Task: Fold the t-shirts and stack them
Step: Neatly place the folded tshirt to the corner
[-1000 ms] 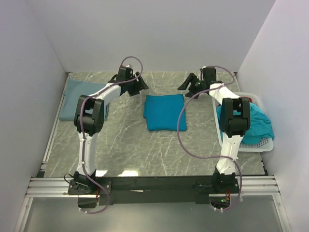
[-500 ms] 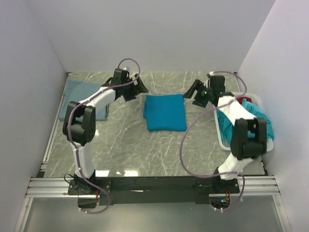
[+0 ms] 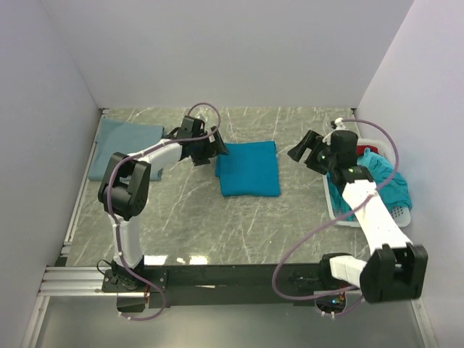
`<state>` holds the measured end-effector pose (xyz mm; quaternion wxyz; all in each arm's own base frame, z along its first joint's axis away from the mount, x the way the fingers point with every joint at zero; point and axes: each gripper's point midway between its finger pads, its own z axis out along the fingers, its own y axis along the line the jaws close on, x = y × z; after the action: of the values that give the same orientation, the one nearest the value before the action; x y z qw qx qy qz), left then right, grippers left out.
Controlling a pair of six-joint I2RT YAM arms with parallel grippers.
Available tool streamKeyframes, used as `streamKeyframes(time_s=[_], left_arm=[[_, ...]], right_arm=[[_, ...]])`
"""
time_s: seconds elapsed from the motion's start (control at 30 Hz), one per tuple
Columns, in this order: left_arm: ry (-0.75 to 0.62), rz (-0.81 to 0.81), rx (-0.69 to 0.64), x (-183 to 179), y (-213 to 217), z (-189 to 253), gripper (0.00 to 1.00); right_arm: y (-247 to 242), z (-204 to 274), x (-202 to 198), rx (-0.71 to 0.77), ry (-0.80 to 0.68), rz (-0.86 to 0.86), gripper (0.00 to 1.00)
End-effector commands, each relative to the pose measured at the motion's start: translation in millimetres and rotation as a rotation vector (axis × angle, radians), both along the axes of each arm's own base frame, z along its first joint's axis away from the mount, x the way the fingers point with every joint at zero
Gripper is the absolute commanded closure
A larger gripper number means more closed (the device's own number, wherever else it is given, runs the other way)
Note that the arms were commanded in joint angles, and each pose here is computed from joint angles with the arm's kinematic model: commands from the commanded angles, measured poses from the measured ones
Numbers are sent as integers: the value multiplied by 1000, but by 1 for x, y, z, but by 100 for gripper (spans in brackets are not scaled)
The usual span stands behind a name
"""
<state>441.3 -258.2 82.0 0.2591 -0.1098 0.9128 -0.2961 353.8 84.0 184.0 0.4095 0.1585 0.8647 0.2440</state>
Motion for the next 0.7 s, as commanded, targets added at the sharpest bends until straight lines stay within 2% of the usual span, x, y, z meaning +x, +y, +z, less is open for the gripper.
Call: streamKeyframes(time_s=[0.0,0.37,0.5,0.57,0.6,0.63,0.67], left_arm=[[11,15,23,4,-4,-12,1],[87,-18,157,-18,-23,-56,1],[103,-22,185,-21,-31,-64,9],[112,-16,201,-23,-32,-68,18],[111,-11,216,-21,-32,-71,29],[115,-4,229,-21,-31,-74,53],[129,2,248,-24,-31,-77,58]], right_arm=[[-15,20,-11,-57,-73,-54,9],[-29,30,-37,-123,-91,-90,9],[-32,27,-40,-131,-95,-99,9],[-32,28,-41,-135,-102,-99,9],[-33,30,-42,-136,-106,-105,9],[-34,29,-42,-139,-105,-107,9],[-35,29,-42,-142,-103,-111,9]])
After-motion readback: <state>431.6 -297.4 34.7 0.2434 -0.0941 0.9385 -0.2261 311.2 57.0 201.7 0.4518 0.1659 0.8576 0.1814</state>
